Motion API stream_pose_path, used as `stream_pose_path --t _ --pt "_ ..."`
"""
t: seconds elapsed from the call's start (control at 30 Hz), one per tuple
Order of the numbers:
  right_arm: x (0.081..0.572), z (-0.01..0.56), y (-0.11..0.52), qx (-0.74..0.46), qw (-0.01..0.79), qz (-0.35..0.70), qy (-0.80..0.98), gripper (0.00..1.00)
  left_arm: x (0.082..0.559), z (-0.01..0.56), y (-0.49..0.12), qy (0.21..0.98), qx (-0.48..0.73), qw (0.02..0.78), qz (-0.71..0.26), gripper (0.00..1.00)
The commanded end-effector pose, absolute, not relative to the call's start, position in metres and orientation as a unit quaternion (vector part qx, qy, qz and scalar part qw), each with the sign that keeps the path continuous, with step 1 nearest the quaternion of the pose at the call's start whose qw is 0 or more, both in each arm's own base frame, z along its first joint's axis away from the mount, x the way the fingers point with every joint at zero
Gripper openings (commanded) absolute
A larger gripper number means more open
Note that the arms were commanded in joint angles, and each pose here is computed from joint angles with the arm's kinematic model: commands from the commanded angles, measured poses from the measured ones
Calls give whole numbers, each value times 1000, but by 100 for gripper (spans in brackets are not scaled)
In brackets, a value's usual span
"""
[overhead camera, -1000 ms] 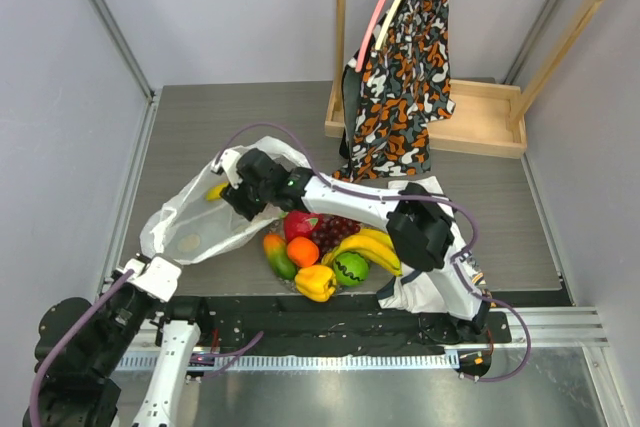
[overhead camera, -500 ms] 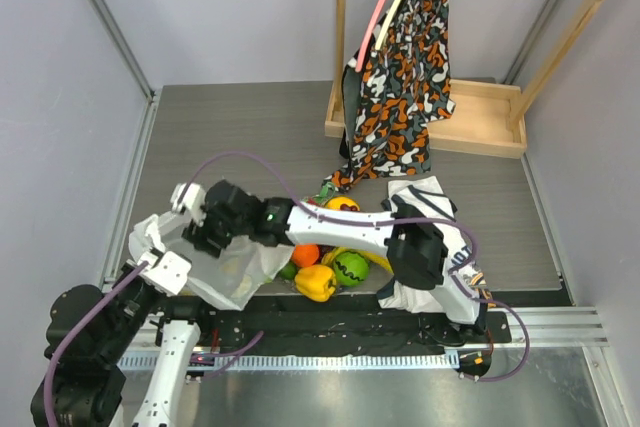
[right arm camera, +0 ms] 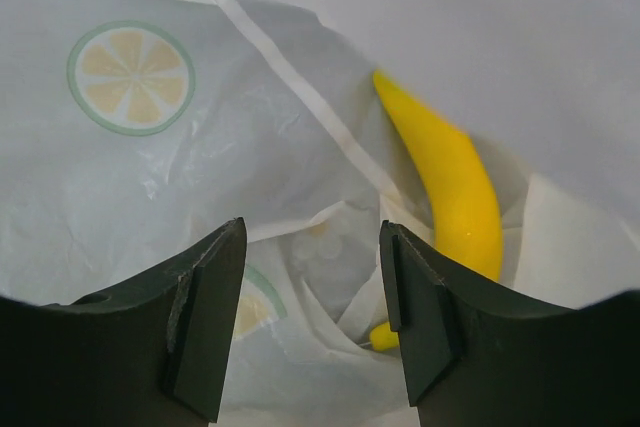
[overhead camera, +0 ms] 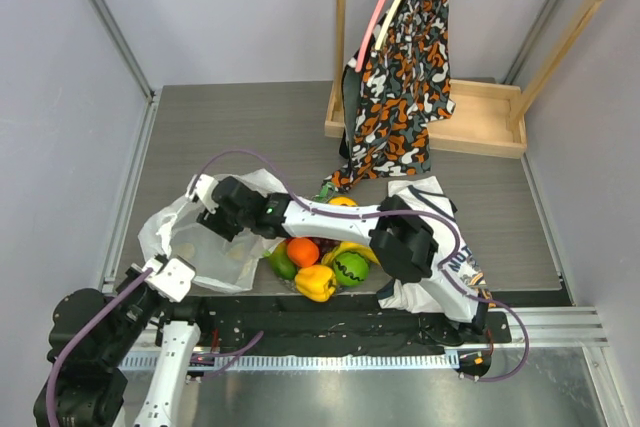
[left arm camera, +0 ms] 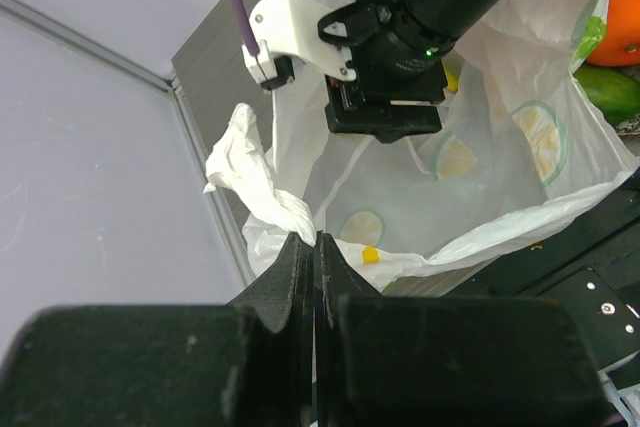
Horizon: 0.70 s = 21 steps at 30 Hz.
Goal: Take the fake fruits out of the plastic bag
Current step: Take out the fake fruit from the plastic bag.
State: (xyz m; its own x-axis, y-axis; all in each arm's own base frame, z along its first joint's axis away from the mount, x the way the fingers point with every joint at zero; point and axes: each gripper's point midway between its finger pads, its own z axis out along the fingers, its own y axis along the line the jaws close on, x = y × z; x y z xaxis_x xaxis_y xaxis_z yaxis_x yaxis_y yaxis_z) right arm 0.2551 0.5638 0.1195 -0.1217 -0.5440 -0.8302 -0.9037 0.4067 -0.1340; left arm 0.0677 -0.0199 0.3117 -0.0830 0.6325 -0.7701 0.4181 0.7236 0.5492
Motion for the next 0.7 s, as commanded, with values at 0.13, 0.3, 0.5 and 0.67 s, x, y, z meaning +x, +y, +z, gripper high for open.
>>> stream_pose_path --t 0.13,0.3,0.5,0.67 --pt "281 120 556 -482 469 154 724 64 24 248 -20 802 379 459 41 0" --pt "295 113 544 -472 470 127 735 65 22 253 -8 796 380 464 80 0" --pt "314 93 526 -465 459 101 750 66 19 258 1 790 383 469 92 0" --pt "324 79 517 -462 452 85 758 67 15 270 14 784 369 485 114 0"
